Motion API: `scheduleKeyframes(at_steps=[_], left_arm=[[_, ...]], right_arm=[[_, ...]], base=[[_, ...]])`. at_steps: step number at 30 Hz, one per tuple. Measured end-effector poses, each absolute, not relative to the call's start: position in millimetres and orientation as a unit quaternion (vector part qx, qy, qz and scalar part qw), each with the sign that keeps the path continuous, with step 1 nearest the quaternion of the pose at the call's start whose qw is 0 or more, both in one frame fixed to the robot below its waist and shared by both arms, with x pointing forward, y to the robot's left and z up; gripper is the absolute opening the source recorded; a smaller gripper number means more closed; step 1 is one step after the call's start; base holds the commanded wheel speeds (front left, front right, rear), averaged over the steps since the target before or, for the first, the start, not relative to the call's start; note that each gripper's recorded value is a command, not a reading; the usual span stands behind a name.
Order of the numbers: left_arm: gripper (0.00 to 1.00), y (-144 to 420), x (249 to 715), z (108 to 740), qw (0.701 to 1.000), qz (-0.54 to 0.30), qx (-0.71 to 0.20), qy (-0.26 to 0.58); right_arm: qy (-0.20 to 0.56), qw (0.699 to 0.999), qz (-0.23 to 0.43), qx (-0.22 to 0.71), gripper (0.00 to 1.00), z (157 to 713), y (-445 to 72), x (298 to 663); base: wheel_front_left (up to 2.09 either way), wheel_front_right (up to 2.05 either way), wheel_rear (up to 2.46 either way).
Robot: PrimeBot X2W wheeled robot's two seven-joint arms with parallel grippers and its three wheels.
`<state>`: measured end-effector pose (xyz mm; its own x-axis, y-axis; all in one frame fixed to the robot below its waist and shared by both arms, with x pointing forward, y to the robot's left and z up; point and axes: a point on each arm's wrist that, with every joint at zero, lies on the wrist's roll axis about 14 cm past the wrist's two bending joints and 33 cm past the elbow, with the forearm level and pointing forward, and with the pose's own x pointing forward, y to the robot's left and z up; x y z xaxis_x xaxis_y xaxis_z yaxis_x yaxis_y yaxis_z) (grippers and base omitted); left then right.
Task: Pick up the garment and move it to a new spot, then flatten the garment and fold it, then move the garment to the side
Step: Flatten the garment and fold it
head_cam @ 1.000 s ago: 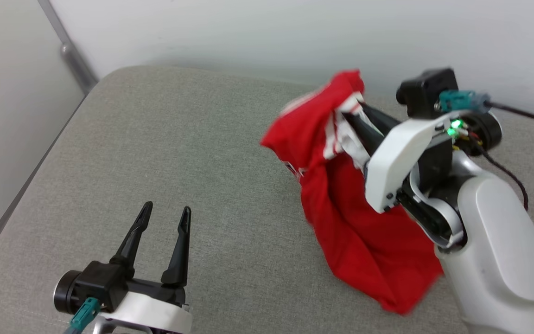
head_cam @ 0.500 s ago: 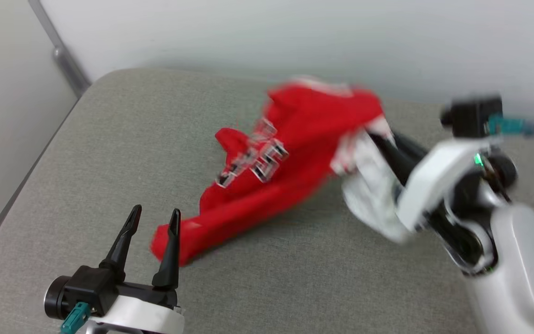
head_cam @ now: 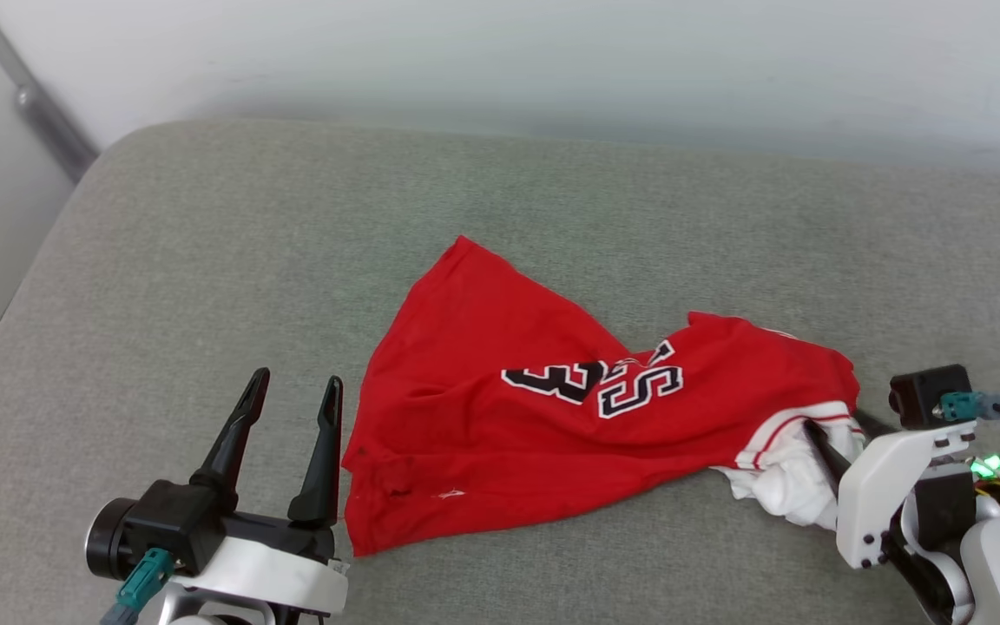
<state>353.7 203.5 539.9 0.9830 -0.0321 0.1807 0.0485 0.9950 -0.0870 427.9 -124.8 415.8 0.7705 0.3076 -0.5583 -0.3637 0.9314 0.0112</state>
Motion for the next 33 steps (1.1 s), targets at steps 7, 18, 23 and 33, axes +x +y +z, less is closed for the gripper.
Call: scheduleKeyframes(at_steps=[7, 18, 23, 33], left_arm=[[1.00, 192, 362, 547, 0.993, -0.041, -0.047, -0.101], [1.00, 181, 361, 553, 0.991, -0.059, -0.056, -0.111], [1.00, 170, 362, 516, 0.994, -0.087, -0.052, -0.047], [1.00, 168, 348, 435, 0.963, -0.128, -0.014, 0.238]], right_arm=[[0.140, 0.977, 0.163, -0.004, 1.00, 487, -127, 450], [-0.104, 0.986, 0.110, 0.076, 1.00, 582, -146, 420], [-0.124, 0.985, 0.089, 0.083, 1.00, 583, -155, 414], [-0.107, 0.989, 0.074, 0.073, 1.00, 573, -162, 422]], base=[[0.00, 0.00, 0.00], [0.00, 0.00, 0.00], [0.00, 0.00, 0.00], [0.00, 0.00, 0.00]])
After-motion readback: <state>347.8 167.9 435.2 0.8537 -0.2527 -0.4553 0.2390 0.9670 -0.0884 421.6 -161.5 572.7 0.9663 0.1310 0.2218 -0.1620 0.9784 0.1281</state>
